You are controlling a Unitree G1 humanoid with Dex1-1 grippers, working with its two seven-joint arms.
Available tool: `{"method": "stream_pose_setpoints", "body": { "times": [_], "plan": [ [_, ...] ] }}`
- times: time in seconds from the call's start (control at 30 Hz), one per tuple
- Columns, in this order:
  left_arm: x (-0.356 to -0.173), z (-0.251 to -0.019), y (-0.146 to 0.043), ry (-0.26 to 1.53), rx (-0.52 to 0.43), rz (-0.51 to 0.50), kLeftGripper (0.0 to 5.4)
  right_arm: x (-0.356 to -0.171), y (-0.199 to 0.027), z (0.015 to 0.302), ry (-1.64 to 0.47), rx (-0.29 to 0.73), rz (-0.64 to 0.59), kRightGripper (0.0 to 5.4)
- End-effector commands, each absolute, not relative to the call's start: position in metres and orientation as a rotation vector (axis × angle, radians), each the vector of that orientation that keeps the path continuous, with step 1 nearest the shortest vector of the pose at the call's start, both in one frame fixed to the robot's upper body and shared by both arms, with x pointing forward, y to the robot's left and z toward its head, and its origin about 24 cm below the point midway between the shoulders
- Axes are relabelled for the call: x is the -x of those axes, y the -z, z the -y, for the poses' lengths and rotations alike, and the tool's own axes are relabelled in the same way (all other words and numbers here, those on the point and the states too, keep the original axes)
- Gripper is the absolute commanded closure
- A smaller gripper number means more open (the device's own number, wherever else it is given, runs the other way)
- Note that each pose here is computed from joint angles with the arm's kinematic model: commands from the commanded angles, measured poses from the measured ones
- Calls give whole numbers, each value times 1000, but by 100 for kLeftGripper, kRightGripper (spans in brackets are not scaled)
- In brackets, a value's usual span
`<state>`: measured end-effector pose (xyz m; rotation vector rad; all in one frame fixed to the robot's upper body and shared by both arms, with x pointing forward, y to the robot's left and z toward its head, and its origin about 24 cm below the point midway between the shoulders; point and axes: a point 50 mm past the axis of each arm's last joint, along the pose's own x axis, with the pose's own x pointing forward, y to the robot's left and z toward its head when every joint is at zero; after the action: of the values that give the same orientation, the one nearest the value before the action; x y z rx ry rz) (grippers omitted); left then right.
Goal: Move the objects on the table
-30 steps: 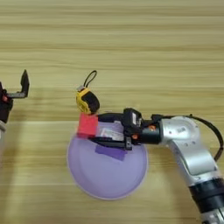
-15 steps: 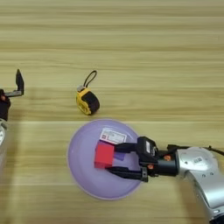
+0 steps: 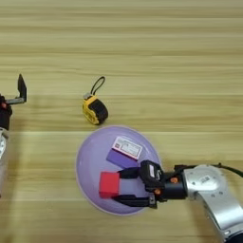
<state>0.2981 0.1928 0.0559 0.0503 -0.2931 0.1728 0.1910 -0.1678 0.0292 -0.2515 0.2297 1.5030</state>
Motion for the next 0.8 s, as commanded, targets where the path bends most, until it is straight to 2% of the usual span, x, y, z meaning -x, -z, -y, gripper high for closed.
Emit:
{"method": "stream_pose_setpoints", "body": {
  "times": [0.03,0.47,0.8],
  "plan": [
    [-301,-193,-57,-169,-52,301,0,-192,-28,169,-1513,273,-249,278],
    [-302,-191,-55,-163,-50,301,0,-199,-58,164,-1501,227,-108,134],
    [-301,-191,-55,-161,-51,301,0,-205,-91,164,-1465,136,42,20]
  ]
}}
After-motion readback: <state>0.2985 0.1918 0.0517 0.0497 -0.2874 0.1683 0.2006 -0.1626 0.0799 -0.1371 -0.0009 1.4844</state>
